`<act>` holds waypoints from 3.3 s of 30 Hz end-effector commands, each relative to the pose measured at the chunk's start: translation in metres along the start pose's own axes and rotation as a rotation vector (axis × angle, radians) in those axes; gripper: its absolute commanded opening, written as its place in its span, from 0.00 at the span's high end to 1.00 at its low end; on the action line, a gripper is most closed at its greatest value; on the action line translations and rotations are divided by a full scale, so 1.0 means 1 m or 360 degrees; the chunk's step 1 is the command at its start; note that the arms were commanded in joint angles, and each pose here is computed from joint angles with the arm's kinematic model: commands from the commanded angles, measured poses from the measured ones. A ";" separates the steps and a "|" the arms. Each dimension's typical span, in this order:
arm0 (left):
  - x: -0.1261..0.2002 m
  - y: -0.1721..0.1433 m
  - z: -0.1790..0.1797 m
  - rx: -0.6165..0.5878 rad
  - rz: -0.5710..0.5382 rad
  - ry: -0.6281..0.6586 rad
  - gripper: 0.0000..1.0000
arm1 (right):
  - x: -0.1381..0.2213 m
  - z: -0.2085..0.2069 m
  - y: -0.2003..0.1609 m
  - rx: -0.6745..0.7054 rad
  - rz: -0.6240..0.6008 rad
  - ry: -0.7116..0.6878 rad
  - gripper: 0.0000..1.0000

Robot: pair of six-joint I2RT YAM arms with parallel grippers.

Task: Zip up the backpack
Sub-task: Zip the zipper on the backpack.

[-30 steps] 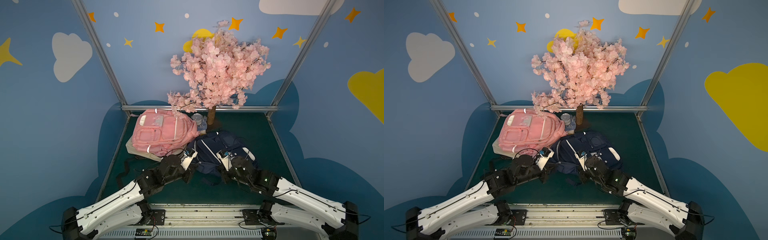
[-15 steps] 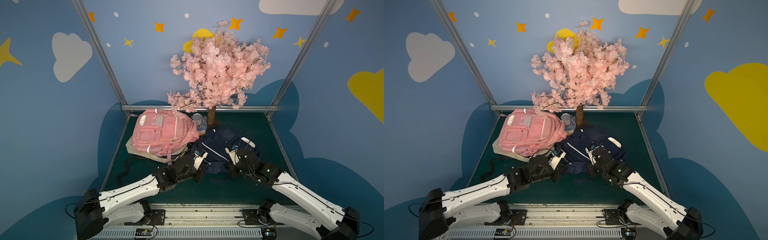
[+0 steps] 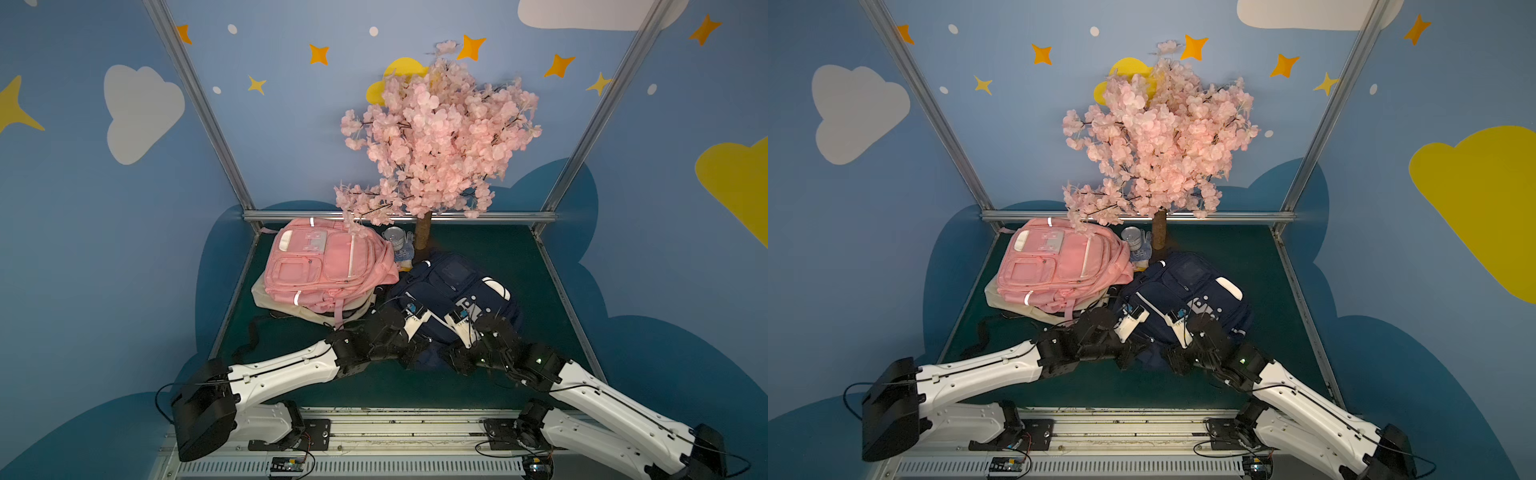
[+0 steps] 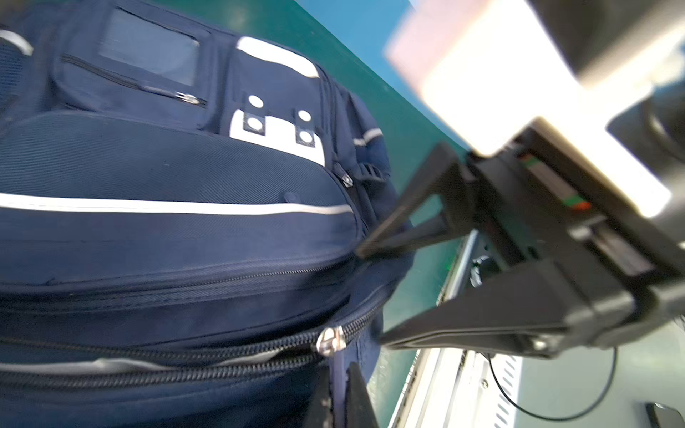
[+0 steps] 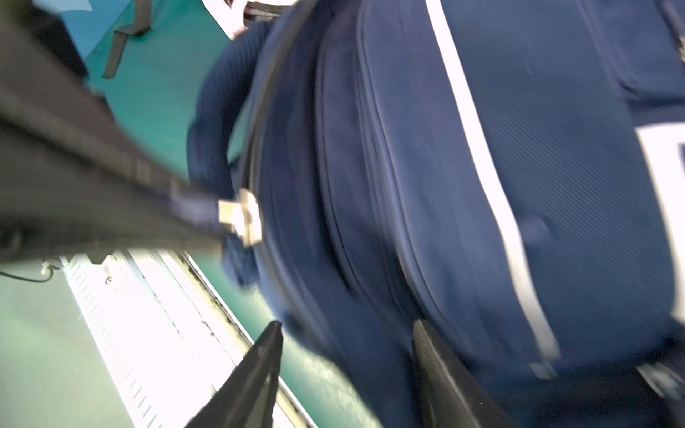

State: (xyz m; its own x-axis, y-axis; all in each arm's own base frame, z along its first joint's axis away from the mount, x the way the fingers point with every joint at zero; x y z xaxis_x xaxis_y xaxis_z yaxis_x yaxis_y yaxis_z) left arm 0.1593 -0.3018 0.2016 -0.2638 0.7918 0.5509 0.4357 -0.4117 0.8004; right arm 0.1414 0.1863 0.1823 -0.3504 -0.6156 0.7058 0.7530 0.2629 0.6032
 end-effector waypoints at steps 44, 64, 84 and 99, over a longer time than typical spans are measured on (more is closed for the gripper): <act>0.035 0.044 -0.013 -0.0230 -0.0254 0.0022 0.98 | 0.005 0.031 -0.003 -0.0013 0.0000 0.0162 0.48; 0.031 0.034 0.128 0.0246 -0.0009 0.0477 0.97 | 0.012 0.039 -0.028 0.0164 0.0100 0.0018 1.00; -0.058 0.039 0.197 0.0393 0.0028 0.0438 0.93 | 0.032 0.074 -0.026 0.0385 -0.0079 0.0333 1.00; 0.036 0.044 0.163 0.0504 -0.0278 0.0701 0.29 | 0.071 0.038 0.055 -0.0086 -0.0799 -0.0157 1.00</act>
State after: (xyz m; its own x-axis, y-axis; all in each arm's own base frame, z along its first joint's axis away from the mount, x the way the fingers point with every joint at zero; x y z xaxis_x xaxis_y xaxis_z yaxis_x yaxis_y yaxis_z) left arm 0.3195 -0.2332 0.1867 -0.5673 0.5627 0.6014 0.6253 -0.1808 0.7591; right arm 0.1055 0.1918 0.2179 -0.5140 -0.6251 0.5874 0.6075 0.2182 0.7638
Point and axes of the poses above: each gripper's point midway between its finger pads, its own x axis back along the fingers, its own z axis along the line the jaws close on, y = z × x, the point moved 6 cm from there along x, back along the fingers, and after that the axes turned 9 degrees about -x, right-handed, at the moved point
